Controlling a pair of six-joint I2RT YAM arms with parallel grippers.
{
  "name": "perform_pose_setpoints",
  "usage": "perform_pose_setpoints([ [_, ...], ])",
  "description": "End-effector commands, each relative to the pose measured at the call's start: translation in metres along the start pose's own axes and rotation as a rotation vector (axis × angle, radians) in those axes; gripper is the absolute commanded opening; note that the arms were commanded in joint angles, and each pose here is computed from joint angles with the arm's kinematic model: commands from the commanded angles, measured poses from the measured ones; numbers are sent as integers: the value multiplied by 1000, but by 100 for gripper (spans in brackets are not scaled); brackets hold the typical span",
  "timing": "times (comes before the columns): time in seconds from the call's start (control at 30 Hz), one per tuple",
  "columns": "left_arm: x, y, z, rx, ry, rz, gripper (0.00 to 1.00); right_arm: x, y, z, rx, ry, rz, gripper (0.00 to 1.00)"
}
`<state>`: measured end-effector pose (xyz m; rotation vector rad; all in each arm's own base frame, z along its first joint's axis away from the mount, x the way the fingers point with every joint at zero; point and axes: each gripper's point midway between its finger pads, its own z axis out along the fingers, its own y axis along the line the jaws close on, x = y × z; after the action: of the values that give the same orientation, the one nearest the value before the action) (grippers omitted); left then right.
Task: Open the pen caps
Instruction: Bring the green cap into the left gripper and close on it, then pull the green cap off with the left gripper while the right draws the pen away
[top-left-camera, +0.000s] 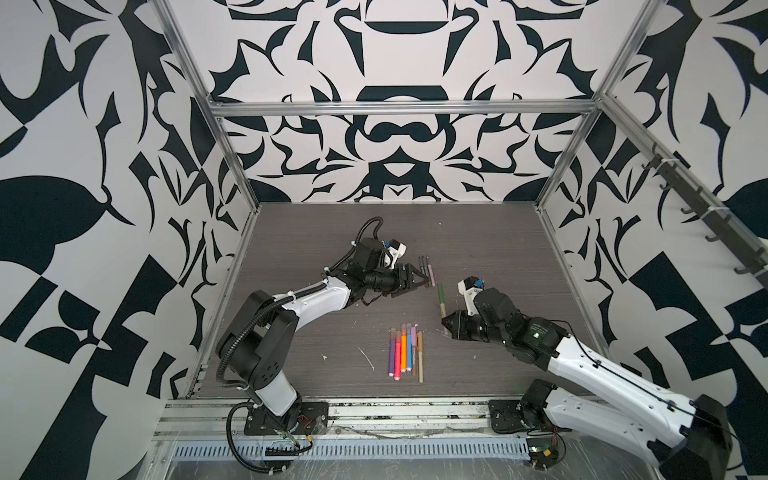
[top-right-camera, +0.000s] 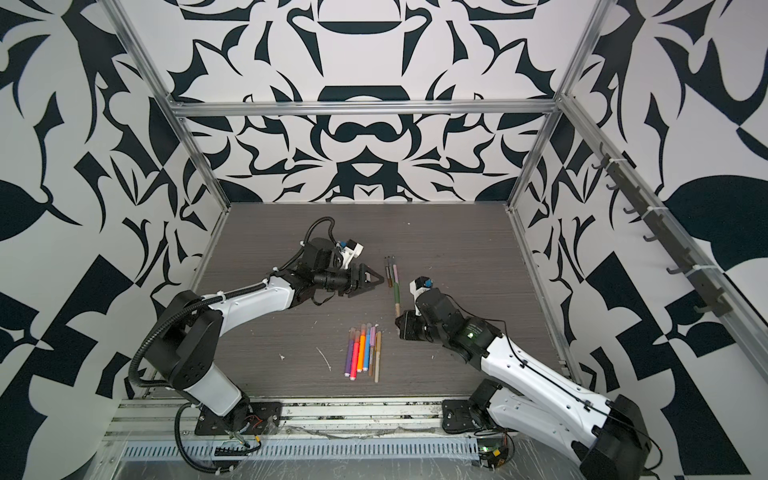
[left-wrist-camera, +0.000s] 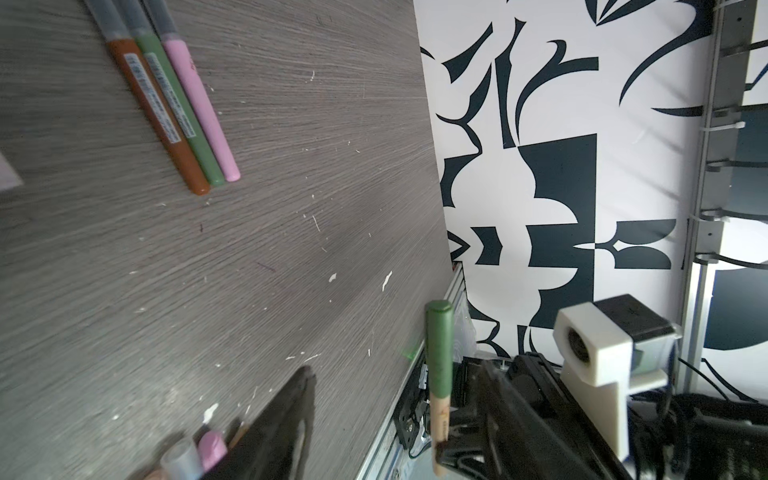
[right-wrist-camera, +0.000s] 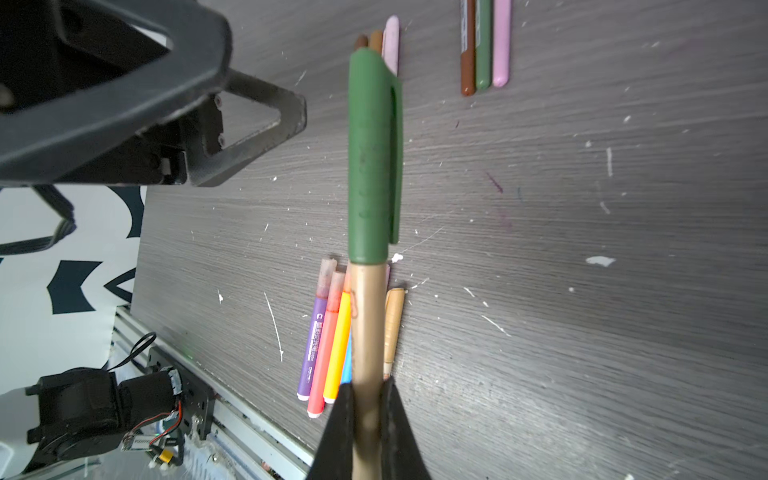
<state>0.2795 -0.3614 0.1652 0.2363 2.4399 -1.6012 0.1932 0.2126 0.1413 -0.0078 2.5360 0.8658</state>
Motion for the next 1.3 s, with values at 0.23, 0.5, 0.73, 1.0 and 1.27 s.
perform_pose_setpoints([
  [0.23,16,-17,25,51,80,11,62,-19,35,3,-101,12,-36,0],
  [0.5,19,-20,30,65,105,15,5,-19,35,4,-95,18,-30,0],
  [0.73,21,-29,20,74,88,61,0,-23,33,-9,-97,-29,-54,55],
  [1.0,21,-33,19,86,95,76,0,-27,32,-11,-121,-29,-31,45],
  [1.27,22,-38,19,120,96,67,0,-34,41,4,-152,-3,-25,40],
])
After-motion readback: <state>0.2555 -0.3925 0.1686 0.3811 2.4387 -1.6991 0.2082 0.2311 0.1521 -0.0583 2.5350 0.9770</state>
